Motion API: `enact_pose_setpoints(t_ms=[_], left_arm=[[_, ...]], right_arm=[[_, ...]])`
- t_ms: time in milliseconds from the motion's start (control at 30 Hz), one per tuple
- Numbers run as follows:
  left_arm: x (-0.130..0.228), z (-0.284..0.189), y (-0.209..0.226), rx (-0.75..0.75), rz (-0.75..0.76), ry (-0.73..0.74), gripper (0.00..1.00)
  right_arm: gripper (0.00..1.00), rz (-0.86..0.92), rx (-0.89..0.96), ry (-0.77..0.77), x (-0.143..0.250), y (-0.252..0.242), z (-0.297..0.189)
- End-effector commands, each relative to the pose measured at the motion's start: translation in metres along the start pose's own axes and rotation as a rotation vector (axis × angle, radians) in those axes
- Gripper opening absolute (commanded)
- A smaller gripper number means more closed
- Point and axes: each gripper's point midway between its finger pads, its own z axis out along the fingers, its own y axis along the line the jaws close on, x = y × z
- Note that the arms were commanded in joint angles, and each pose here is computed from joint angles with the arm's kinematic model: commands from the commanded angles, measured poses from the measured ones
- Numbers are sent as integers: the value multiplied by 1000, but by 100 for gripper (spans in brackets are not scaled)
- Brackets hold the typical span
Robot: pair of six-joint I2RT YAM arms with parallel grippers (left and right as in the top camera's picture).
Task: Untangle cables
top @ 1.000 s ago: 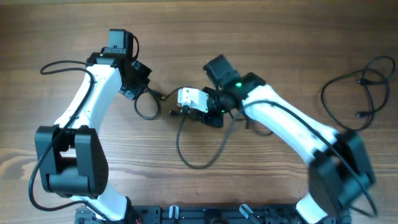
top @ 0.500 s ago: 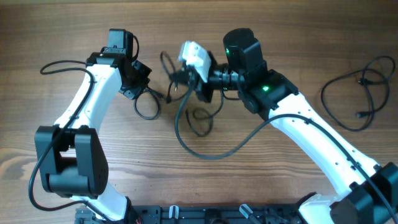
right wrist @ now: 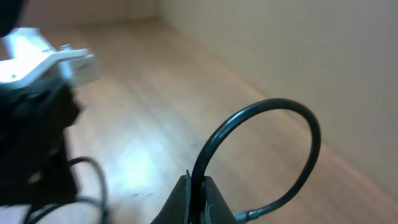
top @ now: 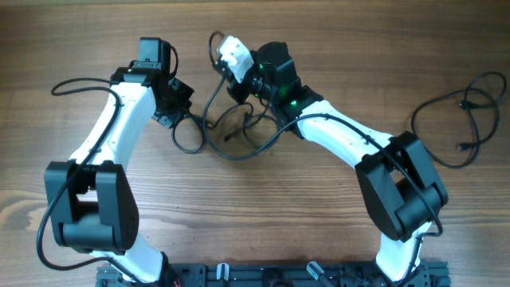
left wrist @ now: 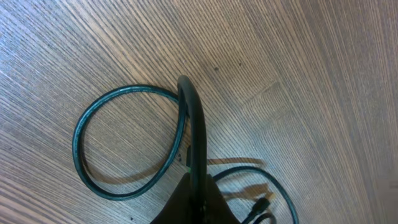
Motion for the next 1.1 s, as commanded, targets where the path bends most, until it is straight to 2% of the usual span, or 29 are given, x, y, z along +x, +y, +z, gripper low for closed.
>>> enact_pose_setpoints(t_ms=[0,100,233,333,400,500,567,633,733,833,900,1000,1067], left_arm=[[-2,3,4,-21,-12,-5,4],[-2,3,3,-20,-13,-5,4],[-3,3,2,-14,-12,-9,4],[-3,3,2,-13,-12,-9,4],[-3,3,2,-13,-12,-9,4],[-5,3,-1,-1,-10,-16,4],[-6,3,-2,4,-10,-18,4],[-6,3,-3,4,-10,-19,4],[-6,3,-3,6,-10,-20,4],[-6,3,-3,7,-9,-21,4],[-7,3,-4,10,-9,-23,4],[-8,3,-7,21,-8,-29,4],[-8,3,-7,23,-8,-30,4]], right_arm=[[4,-7,293,-63,-41,-65,-32],[4,6,584,-111,-77,-134,-94],[4,19,851,-212,-121,-208,-201],[4,14,1016,-256,-130,-258,-284],[4,28,1116,-247,-119,-286,-324],[4,154,1350,-186,-68,-337,-401],[4,225,1452,-130,-37,-352,-433],[4,378,1592,-99,8,-366,-472],[4,578,1656,-34,82,-381,-502],[4,626,1592,13,113,-388,-496],[4,572,1559,-39,98,-395,-492],[4,398,1442,-233,27,-398,-477],[4,342,1405,-314,-2,-394,-472]])
